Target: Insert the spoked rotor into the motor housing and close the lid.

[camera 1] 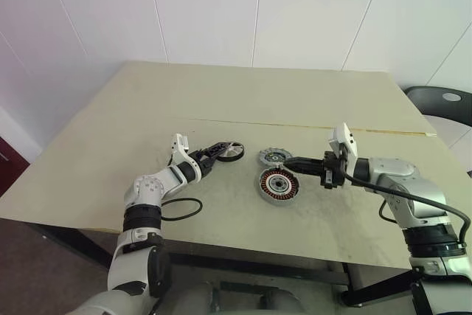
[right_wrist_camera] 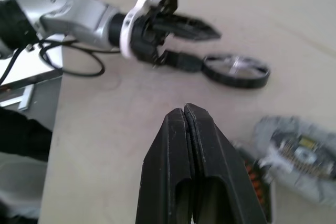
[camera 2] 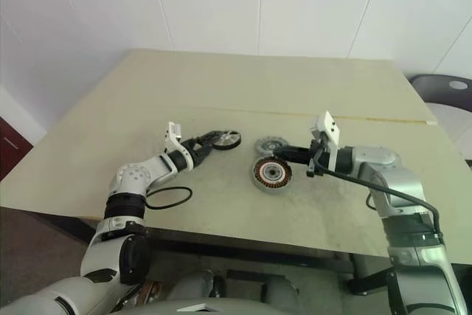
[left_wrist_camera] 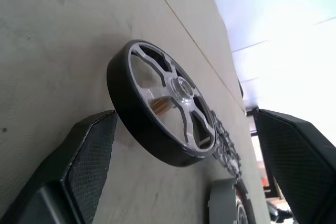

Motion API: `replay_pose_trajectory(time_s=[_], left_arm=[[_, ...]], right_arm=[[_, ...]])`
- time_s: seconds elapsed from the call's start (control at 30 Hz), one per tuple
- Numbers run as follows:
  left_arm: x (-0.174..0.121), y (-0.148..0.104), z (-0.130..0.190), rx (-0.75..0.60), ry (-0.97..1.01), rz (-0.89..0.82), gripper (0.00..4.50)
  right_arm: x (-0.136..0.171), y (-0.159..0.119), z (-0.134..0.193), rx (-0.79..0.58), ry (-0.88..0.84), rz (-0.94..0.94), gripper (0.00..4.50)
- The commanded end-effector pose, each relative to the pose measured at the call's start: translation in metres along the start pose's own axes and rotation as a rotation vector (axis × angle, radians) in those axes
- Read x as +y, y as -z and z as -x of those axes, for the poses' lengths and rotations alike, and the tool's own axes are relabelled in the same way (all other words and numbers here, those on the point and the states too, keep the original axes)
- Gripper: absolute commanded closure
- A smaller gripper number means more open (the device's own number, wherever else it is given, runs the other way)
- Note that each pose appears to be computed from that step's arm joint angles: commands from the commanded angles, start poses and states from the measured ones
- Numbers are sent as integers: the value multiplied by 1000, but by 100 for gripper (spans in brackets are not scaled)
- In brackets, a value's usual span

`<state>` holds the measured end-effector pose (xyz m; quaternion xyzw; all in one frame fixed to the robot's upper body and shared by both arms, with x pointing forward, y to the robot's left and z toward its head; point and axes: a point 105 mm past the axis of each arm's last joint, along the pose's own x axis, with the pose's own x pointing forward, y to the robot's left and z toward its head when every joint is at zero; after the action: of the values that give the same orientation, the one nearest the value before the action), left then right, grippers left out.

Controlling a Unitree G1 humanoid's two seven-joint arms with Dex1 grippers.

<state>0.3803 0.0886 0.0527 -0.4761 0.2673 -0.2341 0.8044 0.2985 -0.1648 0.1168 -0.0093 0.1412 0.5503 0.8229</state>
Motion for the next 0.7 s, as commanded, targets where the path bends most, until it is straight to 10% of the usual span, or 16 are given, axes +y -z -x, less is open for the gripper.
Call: replay_pose_trajectory(time_s=[0.03, 0.37, 0.7], left_arm=[[-8, 5, -9, 6, 33, 78, 121], [-19, 22, -19, 40, 74, 190, 408], [-53, 11, 0, 12, 299, 219, 408]], right_arm=[[2, -4, 10, -3, -4, 32, 450], [-6, 4, 22, 0, 63, 15, 450], [-2, 11, 31, 32, 35, -10, 450]])
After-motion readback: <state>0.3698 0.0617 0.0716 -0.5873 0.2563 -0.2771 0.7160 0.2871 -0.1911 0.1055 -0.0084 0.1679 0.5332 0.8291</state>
